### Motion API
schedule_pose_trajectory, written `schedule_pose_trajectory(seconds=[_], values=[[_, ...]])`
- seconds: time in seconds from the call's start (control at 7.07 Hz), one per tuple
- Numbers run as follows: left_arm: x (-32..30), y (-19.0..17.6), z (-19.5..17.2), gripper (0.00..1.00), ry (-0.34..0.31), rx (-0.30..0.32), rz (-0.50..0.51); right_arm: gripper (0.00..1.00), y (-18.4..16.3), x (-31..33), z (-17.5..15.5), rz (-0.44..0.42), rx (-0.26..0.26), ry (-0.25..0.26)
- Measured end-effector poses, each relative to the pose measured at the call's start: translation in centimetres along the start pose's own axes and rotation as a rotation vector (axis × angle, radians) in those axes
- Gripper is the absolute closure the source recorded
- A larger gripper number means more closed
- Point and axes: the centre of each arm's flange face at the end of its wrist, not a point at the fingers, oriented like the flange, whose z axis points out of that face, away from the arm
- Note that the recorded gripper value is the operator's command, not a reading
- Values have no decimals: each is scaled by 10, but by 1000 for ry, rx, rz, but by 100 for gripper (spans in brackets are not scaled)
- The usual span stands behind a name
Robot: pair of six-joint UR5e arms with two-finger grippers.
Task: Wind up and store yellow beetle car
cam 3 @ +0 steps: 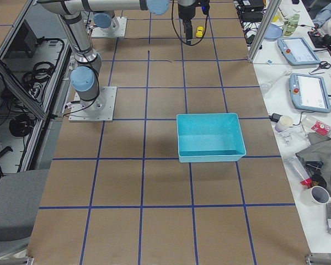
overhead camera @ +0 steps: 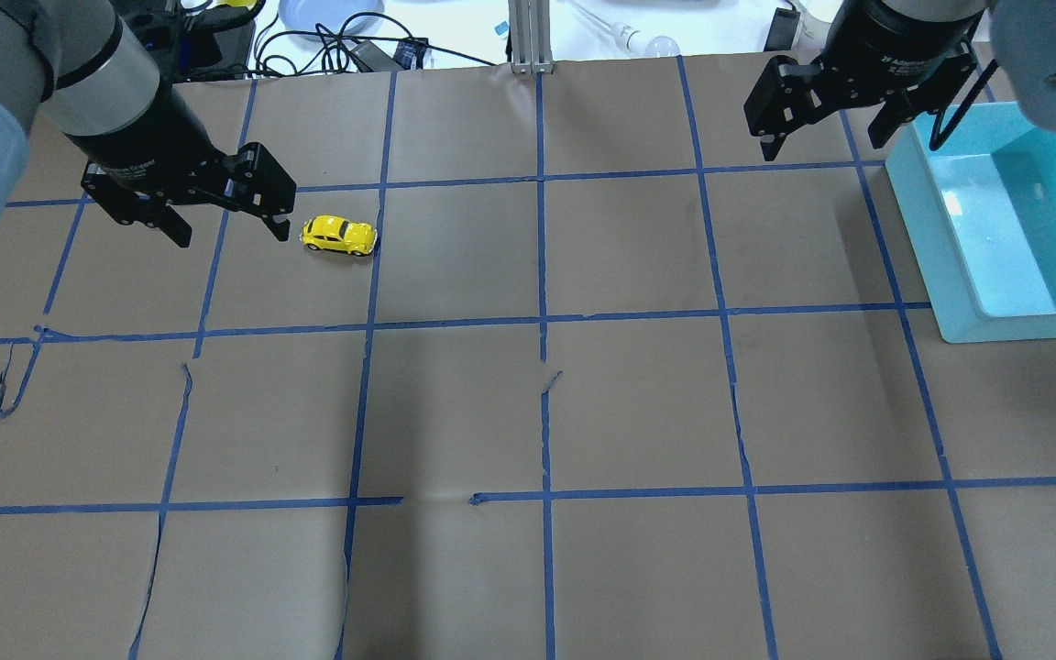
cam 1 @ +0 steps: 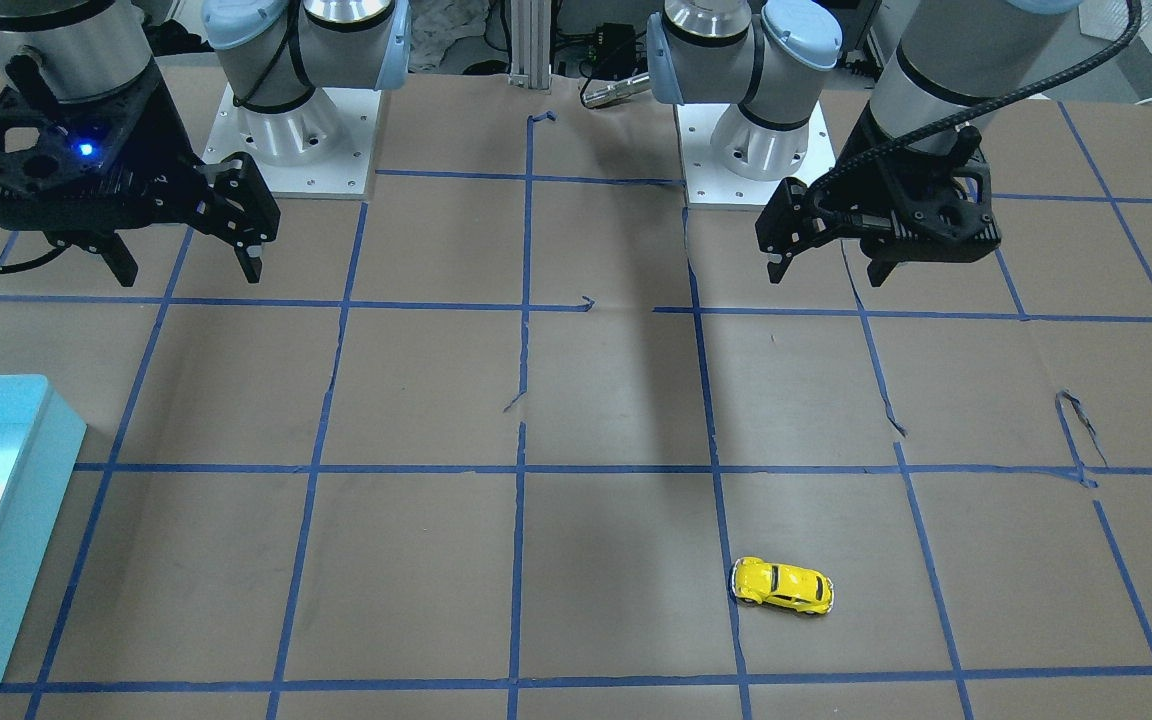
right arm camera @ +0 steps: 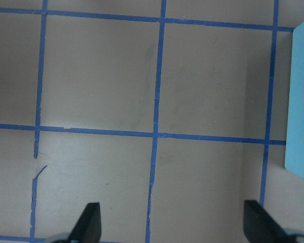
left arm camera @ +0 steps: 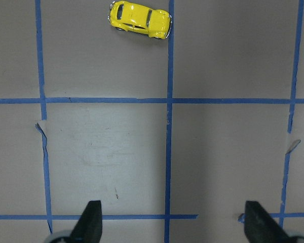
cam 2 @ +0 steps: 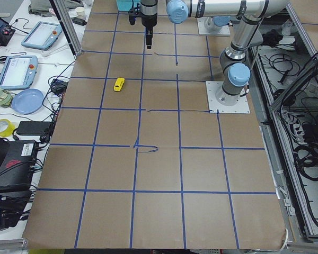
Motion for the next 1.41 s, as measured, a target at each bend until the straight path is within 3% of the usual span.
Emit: schedule_pose_trajectory(seconds=[1.41], values=[[-5, -3, 4, 0, -4, -6, -11, 0, 0, 2, 0, 5, -1, 0]])
